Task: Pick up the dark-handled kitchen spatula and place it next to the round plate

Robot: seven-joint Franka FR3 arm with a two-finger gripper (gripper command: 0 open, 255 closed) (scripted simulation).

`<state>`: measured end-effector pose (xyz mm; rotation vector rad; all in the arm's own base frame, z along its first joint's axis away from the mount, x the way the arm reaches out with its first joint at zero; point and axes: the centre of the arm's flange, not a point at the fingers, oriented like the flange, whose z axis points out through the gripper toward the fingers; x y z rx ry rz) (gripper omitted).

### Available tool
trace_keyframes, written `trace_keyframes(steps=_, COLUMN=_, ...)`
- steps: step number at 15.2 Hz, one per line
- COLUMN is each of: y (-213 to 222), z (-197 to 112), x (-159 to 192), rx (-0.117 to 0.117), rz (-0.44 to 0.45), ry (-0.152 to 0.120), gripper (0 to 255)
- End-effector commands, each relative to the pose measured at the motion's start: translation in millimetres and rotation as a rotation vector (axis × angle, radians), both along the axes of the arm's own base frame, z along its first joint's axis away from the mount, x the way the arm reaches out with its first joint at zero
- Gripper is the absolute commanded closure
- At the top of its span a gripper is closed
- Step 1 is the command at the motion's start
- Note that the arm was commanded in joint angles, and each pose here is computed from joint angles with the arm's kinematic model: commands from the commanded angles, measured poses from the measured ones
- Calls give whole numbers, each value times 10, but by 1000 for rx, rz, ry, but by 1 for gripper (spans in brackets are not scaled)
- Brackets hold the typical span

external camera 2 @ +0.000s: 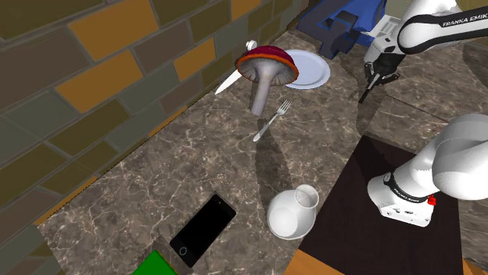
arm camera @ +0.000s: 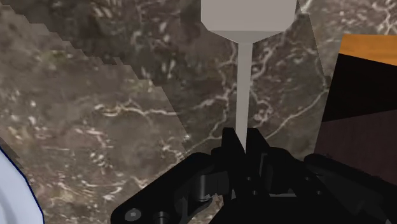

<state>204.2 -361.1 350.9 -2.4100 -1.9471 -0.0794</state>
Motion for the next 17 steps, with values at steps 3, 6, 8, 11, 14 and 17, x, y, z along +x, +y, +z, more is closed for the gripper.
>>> trace_keyframes(steps=3, y=-1, z=-4, x=0, rx=0, rz=0, ry=0, gripper=255)
trace_keyframes(steps=6, y=-1, z=-3, x=0, rx=0, rz=0, ry=0, gripper=0)
trace_keyframes(steps=8, y=-1, z=-3, x=0, rx=0, rz=0, ry=0, gripper=0)
trace_keyframes(steps=11, y=-10, z=128, x=-2, rx=0, rz=0, ry=0, gripper=0)
trace_keyframes(steps=14, y=-34, z=495, x=-7, rx=0, rz=0, ry=0, gripper=0)
trace_keyframes(steps=17, y=-34, z=495, x=-7, rx=0, rz=0, ry=0, gripper=0)
